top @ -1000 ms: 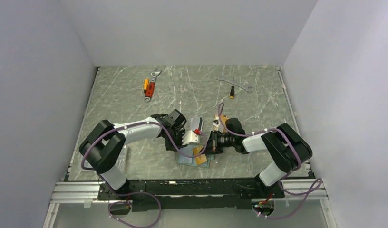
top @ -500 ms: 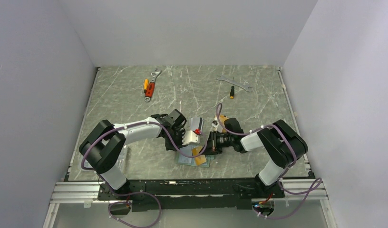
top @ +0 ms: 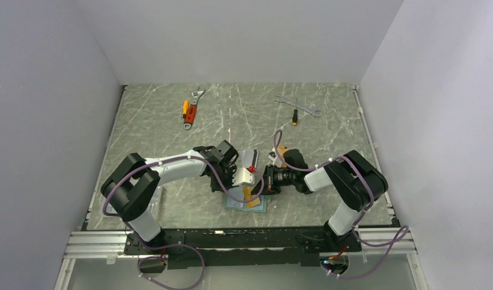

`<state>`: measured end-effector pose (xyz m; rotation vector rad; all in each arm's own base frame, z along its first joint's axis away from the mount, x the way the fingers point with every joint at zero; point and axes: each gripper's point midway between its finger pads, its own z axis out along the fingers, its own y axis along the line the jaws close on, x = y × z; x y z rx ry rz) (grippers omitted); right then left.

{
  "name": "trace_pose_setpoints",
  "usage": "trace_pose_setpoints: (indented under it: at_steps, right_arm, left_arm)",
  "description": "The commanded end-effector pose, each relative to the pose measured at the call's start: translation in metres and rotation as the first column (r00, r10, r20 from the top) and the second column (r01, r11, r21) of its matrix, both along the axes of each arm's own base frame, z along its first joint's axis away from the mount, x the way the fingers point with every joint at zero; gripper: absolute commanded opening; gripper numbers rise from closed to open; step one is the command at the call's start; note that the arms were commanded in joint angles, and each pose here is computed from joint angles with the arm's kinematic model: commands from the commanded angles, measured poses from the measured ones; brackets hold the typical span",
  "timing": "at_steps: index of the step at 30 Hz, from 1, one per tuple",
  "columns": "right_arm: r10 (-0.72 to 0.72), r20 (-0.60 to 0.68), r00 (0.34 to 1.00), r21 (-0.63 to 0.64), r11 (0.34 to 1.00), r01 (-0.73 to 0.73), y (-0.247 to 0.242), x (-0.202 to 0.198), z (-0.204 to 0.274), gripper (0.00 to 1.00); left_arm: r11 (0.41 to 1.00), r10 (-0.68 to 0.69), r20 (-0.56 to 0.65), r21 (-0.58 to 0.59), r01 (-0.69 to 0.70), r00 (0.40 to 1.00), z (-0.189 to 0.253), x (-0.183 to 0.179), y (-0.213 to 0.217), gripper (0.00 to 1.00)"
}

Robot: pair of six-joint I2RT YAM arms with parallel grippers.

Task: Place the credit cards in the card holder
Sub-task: Insert the credit card into the card holder.

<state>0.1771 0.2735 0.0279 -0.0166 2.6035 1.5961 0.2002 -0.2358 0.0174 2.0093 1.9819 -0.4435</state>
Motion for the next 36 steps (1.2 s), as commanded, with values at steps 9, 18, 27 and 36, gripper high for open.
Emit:
trace_pose_setpoints:
  at_steps: [9, 18, 27, 36]
  right_arm:
    - [-0.066, 0.061, 0.996, -0.016, 0.998, 0.067, 0.005, 0.012, 0.002, 0.00]
    - [-0.079, 0.076, 0.994, -0.021, 0.996, 0.081, 0.002, 0.009, -0.002, 0.00]
    - [-0.070, 0.101, 0.992, -0.053, 0.996, 0.075, 0.000, 0.005, -0.012, 0.00]
    - [-0.047, 0.114, 0.992, -0.133, 0.989, 0.063, -0.005, -0.005, -0.033, 0.00]
  left_arm:
    - [0.996, -0.087, -0.100, -0.016, 0.086, 0.991, -0.006, -0.045, -0.003, 0.10]
    - [0.995, -0.104, -0.133, -0.007, 0.104, 0.986, -0.009, -0.060, -0.002, 0.07]
    - [0.994, -0.108, -0.155, -0.021, 0.106, 0.982, -0.005, -0.063, -0.009, 0.06]
    - [0.995, -0.101, -0.160, -0.020, 0.099, 0.982, -0.005, -0.062, -0.013, 0.05]
